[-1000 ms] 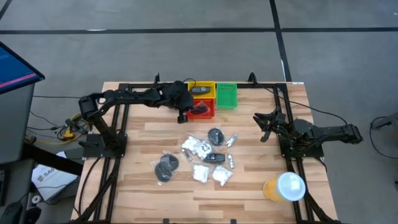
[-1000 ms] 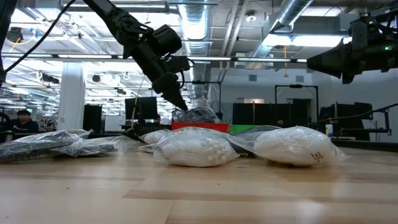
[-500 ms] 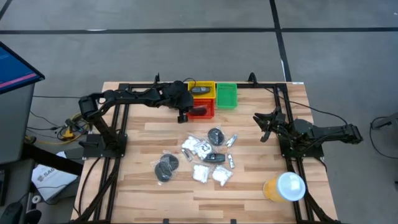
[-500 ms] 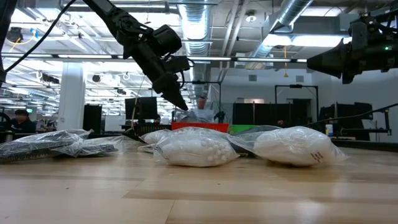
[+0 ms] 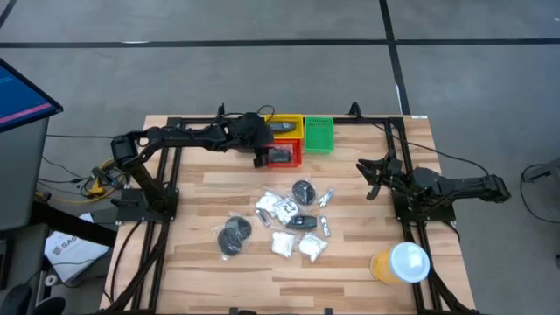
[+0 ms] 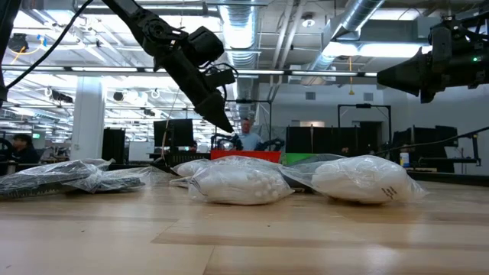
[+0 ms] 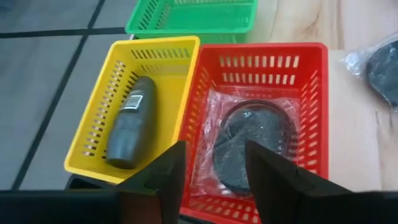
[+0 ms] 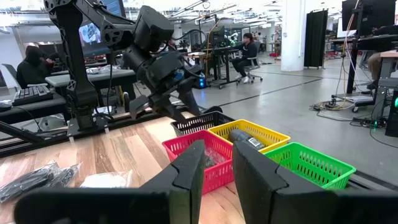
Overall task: Pick & Place Travel size toiletries
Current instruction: Put the black hairbrush into the red bin
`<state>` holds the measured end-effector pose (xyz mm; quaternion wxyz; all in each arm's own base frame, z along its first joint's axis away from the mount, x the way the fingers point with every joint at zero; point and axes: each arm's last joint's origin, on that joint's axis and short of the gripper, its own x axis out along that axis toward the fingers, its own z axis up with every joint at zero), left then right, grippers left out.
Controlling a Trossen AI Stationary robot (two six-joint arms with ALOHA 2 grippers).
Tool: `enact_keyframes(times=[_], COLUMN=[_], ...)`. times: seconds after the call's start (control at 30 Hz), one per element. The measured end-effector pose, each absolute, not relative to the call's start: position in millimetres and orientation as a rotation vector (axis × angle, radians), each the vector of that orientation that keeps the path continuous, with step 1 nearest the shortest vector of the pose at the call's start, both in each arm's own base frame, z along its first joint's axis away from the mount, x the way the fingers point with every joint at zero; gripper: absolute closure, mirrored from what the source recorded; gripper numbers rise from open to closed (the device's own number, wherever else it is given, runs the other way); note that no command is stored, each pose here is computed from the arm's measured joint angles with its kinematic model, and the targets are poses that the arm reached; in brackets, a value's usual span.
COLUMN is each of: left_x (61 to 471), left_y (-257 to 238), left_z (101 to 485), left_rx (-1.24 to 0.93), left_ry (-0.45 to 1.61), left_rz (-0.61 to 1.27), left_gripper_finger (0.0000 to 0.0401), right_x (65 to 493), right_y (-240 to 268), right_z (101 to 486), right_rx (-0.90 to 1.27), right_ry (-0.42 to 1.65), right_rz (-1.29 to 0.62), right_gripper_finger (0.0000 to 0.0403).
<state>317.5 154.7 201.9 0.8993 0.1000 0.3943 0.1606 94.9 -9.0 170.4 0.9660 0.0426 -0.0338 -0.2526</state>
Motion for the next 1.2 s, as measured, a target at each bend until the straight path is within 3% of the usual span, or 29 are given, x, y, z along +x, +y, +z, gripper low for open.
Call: enact_keyframes(times=[0.33,0.63,0.97,1.2], left_x=[319,285,242,227], left_y=[113,48,-11,-29], left_z=[214,230,213,188], left_rx=[0.157,-0.013,-0.184,-0.221], left_ry=[0.828,0.836,0.882,0.928], left_rz=[0.187,-0.005,-0.084,-0.076], left_gripper_finger=[0.0242,0.0247,0.0248,0.0248], right_x=[95,96,97,99], right_y=[-9,-9,-8,-4], right_z=[170,169,170,173], right_rx=[0.086,0.081,0.106,0.157], right_ry=[-0.068,-0.051,-0.064,-0.098], right_rz=[-0.511,-0.511,-0.49,-0.347], right_gripper_finger=[0.0327,0.0327,0.0327,0.0327])
